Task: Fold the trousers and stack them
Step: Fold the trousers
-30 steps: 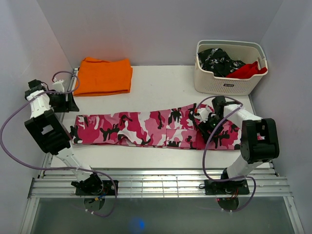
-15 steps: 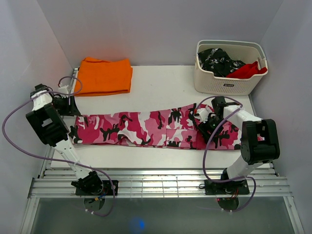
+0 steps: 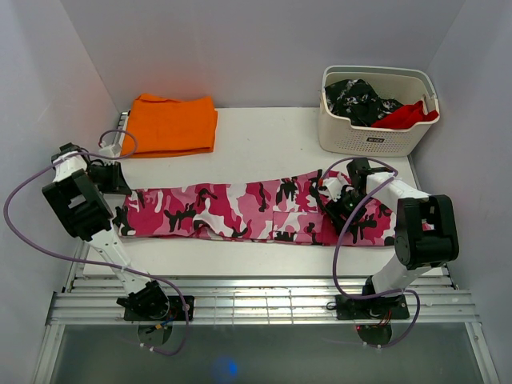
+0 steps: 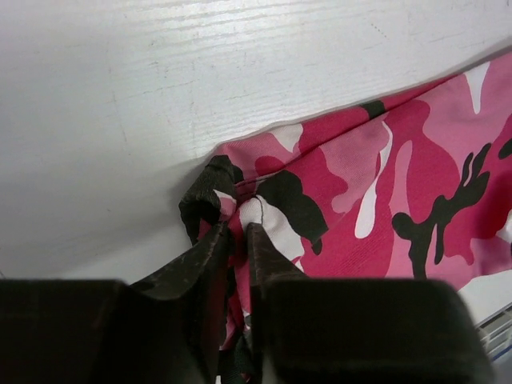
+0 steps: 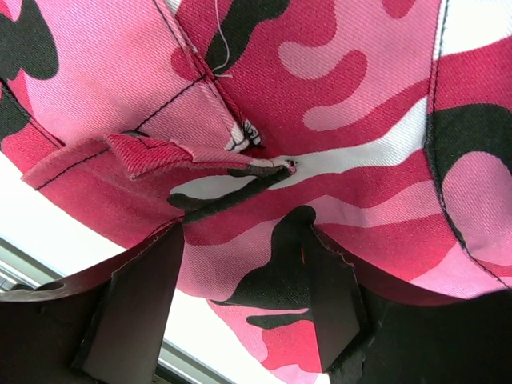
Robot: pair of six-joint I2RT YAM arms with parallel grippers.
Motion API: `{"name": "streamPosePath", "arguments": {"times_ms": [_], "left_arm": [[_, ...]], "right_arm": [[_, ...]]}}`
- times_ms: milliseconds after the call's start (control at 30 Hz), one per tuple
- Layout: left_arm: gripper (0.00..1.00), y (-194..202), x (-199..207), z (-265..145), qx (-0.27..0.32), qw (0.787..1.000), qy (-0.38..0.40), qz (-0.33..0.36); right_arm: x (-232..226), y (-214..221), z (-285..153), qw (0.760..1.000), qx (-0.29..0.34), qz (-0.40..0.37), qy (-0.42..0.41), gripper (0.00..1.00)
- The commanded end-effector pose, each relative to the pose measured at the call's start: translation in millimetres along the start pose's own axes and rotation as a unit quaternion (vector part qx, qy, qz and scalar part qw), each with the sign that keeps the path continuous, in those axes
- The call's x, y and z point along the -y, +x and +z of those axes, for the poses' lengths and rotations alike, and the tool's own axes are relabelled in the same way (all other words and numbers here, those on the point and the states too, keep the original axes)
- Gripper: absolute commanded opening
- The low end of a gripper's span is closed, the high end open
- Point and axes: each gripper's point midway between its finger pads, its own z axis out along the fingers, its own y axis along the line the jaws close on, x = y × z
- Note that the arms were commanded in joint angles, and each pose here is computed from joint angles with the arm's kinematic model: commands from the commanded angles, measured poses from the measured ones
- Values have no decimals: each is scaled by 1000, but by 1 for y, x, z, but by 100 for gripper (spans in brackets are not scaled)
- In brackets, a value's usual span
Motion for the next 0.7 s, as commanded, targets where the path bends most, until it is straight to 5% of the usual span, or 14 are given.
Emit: {"name": "streamPosePath", "arguments": {"times_ms": [0,133,667], "left_arm": [[23,-20,18,-21,40,999,13,28],[1,-30,17,-27,49,998,6,31],[0,-52,-15,-31,71,995,-64,40]], "right_arm": [[-7,32,24,998,-55,12,-20,67],[-7,33,24,998,-56,12,-20,67],[-2,49,31,996,-85,11,2,62]]}}
